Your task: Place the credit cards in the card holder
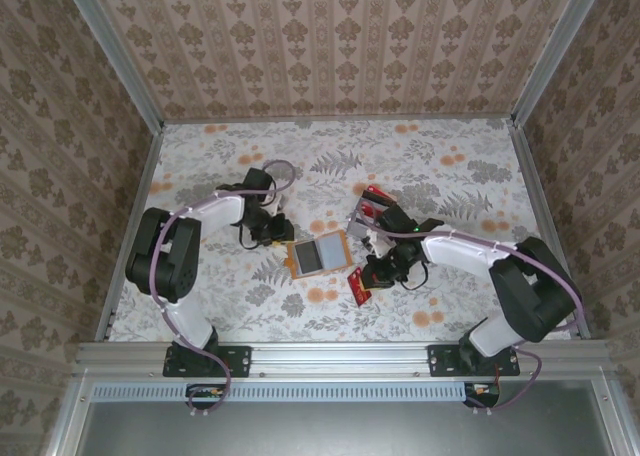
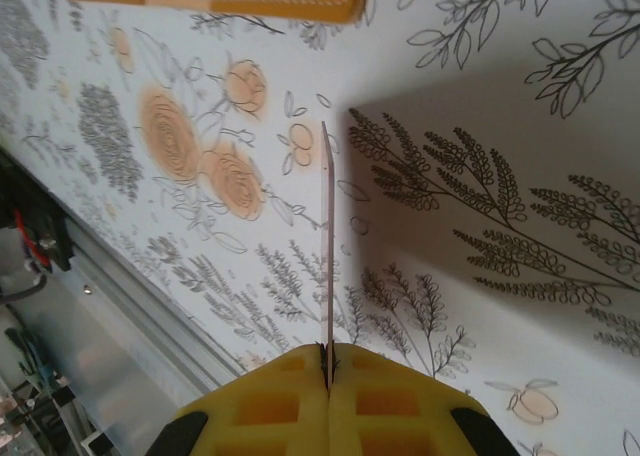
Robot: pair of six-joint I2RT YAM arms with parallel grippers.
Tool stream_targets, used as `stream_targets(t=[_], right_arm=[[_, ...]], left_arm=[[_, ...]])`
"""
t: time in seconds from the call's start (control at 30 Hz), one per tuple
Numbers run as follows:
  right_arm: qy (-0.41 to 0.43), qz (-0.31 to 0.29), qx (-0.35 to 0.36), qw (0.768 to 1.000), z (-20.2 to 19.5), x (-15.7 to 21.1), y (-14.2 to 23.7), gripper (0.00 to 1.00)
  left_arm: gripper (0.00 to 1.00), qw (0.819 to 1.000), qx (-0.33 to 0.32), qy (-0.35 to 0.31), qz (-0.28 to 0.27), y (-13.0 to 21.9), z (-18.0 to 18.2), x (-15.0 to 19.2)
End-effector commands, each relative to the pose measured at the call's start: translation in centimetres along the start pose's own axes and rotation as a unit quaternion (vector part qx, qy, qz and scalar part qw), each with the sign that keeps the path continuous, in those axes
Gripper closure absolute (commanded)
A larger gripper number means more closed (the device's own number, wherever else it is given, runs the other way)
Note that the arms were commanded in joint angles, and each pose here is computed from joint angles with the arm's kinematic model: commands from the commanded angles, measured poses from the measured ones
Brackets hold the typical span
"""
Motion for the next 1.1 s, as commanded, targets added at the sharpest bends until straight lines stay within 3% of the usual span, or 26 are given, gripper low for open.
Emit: stream_targets(t=[0.0,0.33,0.63,0.87,1.07], right_arm=[[0.003,-0.023,0.018,1.0,0.1,-2.3,-0.2,1.0],[0.025,-0.076,0.064,0.995,0.5,-8.8,0.4,1.0],[0.046,-0.059,0.085,0.994,0.4,-13.7,-1.5,1.0],[0.084,-0.025,0.088,0.992,1.5,-15.1,-2.7,1.0],[0.111,-0.011,0.089,0.99,2.1,-15.8,-2.9,1.0]], left_arm=[[0.72,1.0,-0.007,-0.014,0.016,-0.5,0.1,1.5],[0.78,0.999,-0.017,0.008,0.033,-0.9,1.6,4.9],[0.78,0.998,-0.016,0.012,0.052,-1.7,1.0,9.9],[0.78,0.999,0.011,0.018,0.05,-4.4,-1.0,11.8],[0.78,0.998,0.042,-0.013,0.055,-6.8,-5.8,12.2]])
Point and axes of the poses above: each hand's point on the last joint's axis, 136 mm out from that joint toward the fingers, its own y axis back along the fingers, its own z axis along the line the jaws close on, x = y × z, the point moved 2 cm from there along y, back along the fingers, and after that the axes turned 8 degrees about y, right-handed, at the moved point
